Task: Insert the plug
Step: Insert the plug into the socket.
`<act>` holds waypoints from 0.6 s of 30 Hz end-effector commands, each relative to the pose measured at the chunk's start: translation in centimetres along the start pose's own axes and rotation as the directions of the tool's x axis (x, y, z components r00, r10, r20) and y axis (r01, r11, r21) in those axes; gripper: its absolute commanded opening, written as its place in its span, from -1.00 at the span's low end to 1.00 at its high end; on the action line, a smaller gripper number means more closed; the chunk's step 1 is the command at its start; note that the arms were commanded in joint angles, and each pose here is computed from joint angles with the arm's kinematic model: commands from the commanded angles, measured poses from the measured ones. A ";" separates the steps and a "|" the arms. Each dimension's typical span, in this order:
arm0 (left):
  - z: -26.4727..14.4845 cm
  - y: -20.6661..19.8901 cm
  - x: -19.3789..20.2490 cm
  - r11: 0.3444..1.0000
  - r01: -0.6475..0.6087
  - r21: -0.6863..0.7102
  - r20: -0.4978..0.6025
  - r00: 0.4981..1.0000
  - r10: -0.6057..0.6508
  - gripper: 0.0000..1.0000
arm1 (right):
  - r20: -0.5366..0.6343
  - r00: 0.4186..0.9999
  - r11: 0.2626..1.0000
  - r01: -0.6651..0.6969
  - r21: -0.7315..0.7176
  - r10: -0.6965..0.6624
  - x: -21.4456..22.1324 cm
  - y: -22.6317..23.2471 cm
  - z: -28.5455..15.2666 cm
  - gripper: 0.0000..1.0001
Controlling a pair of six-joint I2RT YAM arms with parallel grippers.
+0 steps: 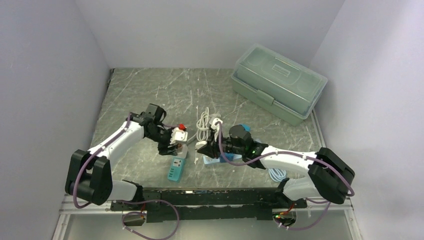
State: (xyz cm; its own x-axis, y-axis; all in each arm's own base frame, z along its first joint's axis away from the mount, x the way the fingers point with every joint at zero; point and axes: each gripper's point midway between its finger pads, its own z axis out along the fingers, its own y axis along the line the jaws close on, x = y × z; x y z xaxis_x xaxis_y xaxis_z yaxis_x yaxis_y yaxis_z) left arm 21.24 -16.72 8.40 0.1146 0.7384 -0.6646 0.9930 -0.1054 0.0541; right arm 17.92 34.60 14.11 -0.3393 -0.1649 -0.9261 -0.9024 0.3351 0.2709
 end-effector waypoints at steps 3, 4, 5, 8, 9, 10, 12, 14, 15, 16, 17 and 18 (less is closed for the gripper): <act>-1.1 0.3 4.0 0.997 0.056 -0.053 -0.030 0.998 -0.058 0.14 | 0.102 0.992 0.997 0.078 -0.023 -0.075 -4.0 0.3 1.7 -1.00; -1.2 0.2 4.4 0.997 0.054 -0.060 -0.030 0.998 -0.056 0.14 | 0.103 0.992 0.996 0.081 -0.026 -0.078 -4.1 0.3 1.9 -1.00; -1.3 0.2 4.7 0.997 0.046 -0.065 -0.029 0.998 -0.048 0.13 | 0.104 0.991 0.996 0.085 -0.028 -0.081 -4.2 0.3 2.1 -1.00; -1.5 0.1 5.3 0.996 0.038 -0.085 -0.010 0.999 -0.039 0.06 | 0.114 0.989 0.994 0.099 -0.038 -0.094 -4.5 0.1 2.9 -1.00; -1.5 0.0 5.5 0.995 0.040 -0.089 -0.006 0.999 -0.040 0.04 | 0.115 0.989 0.994 0.103 -0.045 -0.097 -4.5 0.1 3.3 -1.00; -1.5 0.0 5.7 0.995 0.042 -0.092 -0.004 0.999 -0.043 0.02 | 0.116 0.988 0.993 0.108 -0.049 -0.102 -4.5 0.0 3.7 -1.00; -1.6 -0.1 6.0 0.993 0.057 -0.101 0.006 0.998 -0.056 -0.02 | 0.125 0.986 0.991 0.122 -0.060 -0.113 -4.8 -0.1 4.5 -1.00; -1.7 -0.4 6.1 0.993 0.067 -0.101 0.019 0.998 -0.065 -0.07 | 0.131 0.982 0.988 0.141 -0.065 -0.132 -5.0 -0.3 5.2 -1.00; -1.7 -0.6 6.1 0.993 0.071 -0.100 0.024 0.997 -0.069 -0.09 | 0.134 0.980 0.986 0.156 -0.064 -0.147 -5.0 -0.4 5.6 -1.00; -1.7 -0.8 6.2 0.993 0.071 -0.098 0.027 0.997 -0.068 -0.11 | 0.139 0.978 0.984 0.168 -0.063 -0.158 -5.0 -0.5 5.8 -1.00; -1.6 -1.0 6.2 0.994 0.066 -0.093 0.029 0.998 -0.063 -0.12 | 0.145 0.974 0.980 0.186 -0.066 -0.175 -5.0 -0.6 5.9 -1.00; -1.5 -1.3 6.3 0.994 0.063 -0.088 0.031 0.998 -0.060 -0.13 | 0.150 0.970 0.977 0.203 -0.067 -0.191 -4.9 -0.6 6.1 -1.00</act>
State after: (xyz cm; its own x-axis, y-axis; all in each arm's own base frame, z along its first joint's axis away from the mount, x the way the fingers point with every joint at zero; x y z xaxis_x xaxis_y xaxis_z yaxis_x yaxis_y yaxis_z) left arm 22.39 -12.99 8.13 0.0560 0.6437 -0.7632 0.9944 0.0326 0.1004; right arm 20.96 38.91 13.13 -0.2745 -0.1799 -0.9446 -0.9304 0.2979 0.2136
